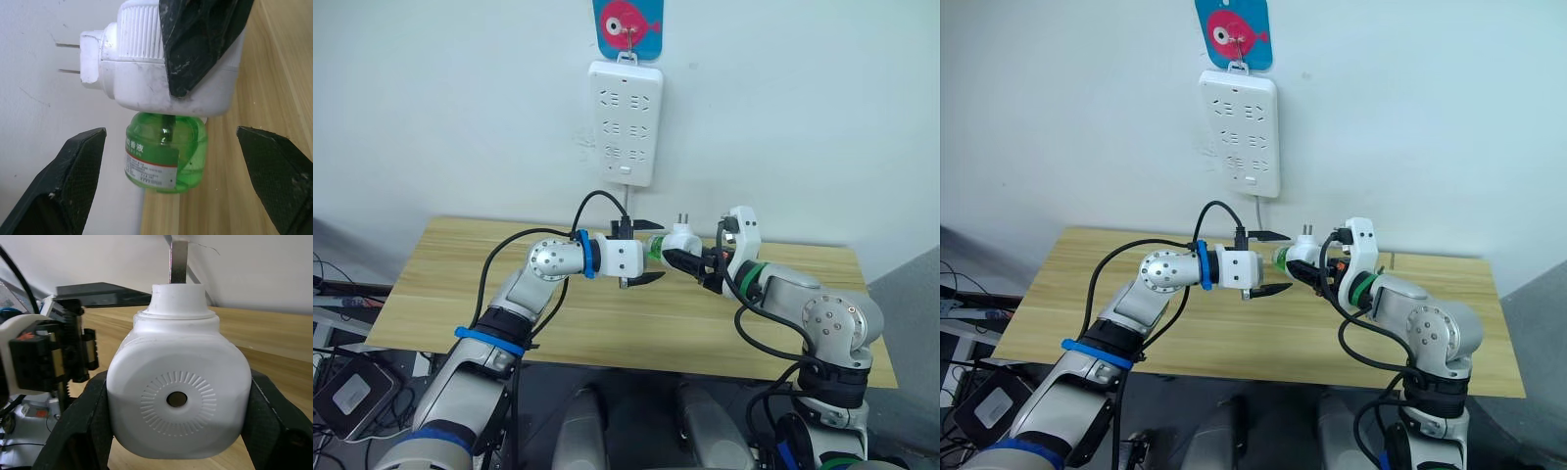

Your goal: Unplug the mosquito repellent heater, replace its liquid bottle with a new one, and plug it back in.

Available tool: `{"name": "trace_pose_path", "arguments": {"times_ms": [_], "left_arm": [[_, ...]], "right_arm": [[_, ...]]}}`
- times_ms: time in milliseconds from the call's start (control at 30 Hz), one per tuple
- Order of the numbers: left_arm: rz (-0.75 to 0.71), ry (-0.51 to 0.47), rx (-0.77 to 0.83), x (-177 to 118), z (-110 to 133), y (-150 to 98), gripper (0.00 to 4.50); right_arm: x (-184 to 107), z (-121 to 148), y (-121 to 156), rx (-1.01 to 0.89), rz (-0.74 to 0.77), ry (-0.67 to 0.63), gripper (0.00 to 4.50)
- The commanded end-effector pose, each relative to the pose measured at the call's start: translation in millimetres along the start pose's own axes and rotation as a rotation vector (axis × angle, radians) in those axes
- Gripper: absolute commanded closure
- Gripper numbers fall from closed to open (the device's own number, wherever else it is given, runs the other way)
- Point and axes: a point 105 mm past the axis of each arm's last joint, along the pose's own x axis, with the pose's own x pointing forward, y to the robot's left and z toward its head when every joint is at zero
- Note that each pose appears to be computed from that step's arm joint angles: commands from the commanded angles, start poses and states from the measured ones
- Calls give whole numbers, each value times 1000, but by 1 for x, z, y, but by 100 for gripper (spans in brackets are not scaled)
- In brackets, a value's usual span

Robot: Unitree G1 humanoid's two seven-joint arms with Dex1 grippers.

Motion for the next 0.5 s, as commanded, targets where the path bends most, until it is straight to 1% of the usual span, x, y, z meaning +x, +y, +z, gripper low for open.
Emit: {"name": "trace_pose_path", "arguments": {"times_ms": [33, 167, 200, 400, 433, 500], "left_arm": [[6, -40, 31, 3, 10, 4, 90], [1, -31, 32, 5, 9, 4, 216], [-1, -29, 32, 5, 8, 3, 227], [-19, -34, 12, 5, 7, 0, 227], [-18, -35, 11, 4, 7, 0, 227], [-12, -35, 11, 4, 7, 1, 227]], "right_arm": [[-4, 10, 17, -34, 64, -49, 151], [-4, 9, 21, -31, 82, -45, 151], [-4, 9, 21, -30, 86, -45, 151], [-4, 8, 26, -44, 108, -34, 151], [-4, 7, 30, -44, 136, -30, 151], [-5, 8, 37, -51, 178, -39, 78]]}}
